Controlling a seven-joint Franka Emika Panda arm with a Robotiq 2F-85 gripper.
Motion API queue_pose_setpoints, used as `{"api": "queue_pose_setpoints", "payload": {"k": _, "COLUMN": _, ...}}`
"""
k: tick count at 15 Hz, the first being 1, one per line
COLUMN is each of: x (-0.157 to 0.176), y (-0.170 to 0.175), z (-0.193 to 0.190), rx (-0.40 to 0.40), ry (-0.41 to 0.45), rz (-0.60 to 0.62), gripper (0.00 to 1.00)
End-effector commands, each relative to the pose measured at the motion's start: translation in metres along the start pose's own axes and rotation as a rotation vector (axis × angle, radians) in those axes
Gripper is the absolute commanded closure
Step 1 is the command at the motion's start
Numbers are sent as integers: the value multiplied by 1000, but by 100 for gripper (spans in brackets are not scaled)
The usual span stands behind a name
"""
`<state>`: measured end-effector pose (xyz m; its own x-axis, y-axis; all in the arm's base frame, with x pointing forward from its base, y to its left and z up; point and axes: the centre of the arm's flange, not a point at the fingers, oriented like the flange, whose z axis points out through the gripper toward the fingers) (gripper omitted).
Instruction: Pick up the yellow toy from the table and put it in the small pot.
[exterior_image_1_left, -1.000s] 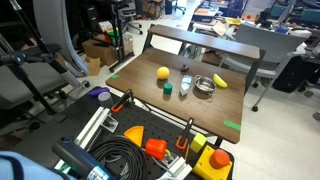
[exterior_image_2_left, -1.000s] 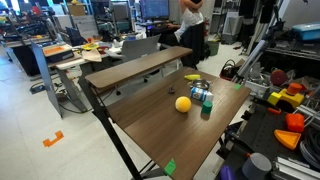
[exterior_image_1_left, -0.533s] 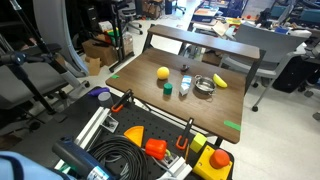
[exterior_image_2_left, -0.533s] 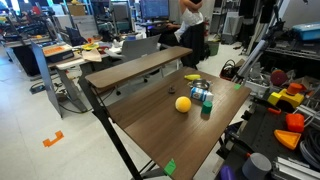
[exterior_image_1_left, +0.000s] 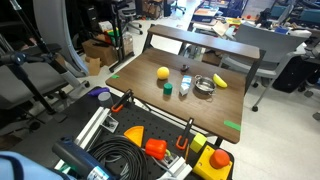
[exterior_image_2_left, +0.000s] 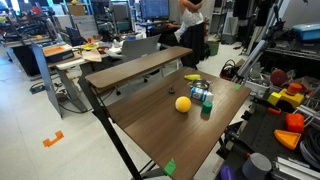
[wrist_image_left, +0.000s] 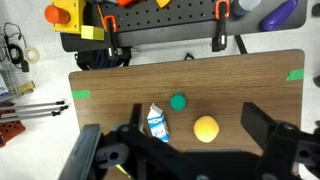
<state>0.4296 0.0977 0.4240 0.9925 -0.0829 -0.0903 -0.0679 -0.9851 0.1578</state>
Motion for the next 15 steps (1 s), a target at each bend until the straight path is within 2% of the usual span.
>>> {"api": "queue_pose_setpoints", "payload": {"k": 1, "x": 46, "y": -9, "z": 21, "rx": 126, "ry": 0, "rz": 87, "gripper": 0}}
{"api": "queue_pose_setpoints", "payload": {"k": 3, "x": 73, "y": -10, "z": 39, "rx": 184, "ry": -8, "rz": 153, "gripper": 0}}
{"api": "queue_pose_setpoints", "payload": {"k": 7, "x": 123, "y": -12, "z": 90, "rx": 227, "ry": -53, "rz": 274, "gripper": 0}}
{"api": "queue_pose_setpoints", "payload": {"k": 11, "x": 160, "y": -28, "z": 156, "rx": 214, "ry": -89, "rz": 350, "gripper": 0}}
{"api": "queue_pose_setpoints", "payload": {"k": 15, "x": 174, "y": -50, "z": 215, "rx": 199, "ry": -96, "rz": 389, "gripper": 0}}
